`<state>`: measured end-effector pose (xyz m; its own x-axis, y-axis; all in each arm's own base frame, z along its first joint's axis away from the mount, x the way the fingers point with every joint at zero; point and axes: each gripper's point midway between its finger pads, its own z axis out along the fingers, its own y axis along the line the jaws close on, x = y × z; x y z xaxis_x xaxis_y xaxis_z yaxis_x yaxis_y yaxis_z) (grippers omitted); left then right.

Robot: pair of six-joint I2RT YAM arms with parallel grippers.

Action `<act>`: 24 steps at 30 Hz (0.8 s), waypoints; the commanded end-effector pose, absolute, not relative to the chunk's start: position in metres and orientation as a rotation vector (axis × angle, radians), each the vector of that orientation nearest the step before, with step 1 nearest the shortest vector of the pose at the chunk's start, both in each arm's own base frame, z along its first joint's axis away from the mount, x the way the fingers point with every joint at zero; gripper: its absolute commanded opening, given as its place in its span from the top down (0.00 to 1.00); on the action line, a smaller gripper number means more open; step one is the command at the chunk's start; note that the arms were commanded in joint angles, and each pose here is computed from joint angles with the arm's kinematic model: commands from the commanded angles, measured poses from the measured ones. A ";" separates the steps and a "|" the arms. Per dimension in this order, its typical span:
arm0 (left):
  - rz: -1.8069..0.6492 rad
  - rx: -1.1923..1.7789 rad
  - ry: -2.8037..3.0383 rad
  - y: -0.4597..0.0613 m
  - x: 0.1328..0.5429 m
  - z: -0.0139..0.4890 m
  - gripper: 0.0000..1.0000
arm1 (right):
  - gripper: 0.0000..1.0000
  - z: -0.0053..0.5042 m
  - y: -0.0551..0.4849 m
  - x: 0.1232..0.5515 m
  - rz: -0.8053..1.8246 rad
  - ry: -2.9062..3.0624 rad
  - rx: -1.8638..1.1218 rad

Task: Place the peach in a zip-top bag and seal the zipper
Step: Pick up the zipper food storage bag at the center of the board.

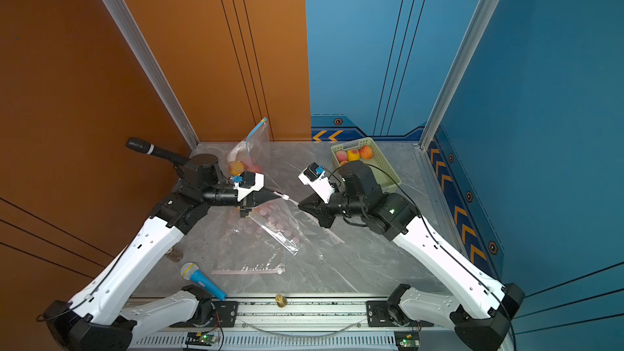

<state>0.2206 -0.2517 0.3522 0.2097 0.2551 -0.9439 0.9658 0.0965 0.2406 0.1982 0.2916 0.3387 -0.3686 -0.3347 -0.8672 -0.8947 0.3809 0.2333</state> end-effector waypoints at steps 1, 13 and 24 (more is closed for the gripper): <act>-0.834 1.385 1.239 -0.255 0.215 0.357 1.00 | 0.88 0.333 0.297 0.203 0.938 1.899 -1.048; -0.813 1.359 1.247 -0.258 0.225 0.353 1.00 | 0.73 0.347 0.307 0.199 1.021 1.864 -1.017; -0.730 1.420 1.177 -0.249 0.217 0.340 1.00 | 0.69 0.367 0.267 0.202 1.066 1.890 -0.790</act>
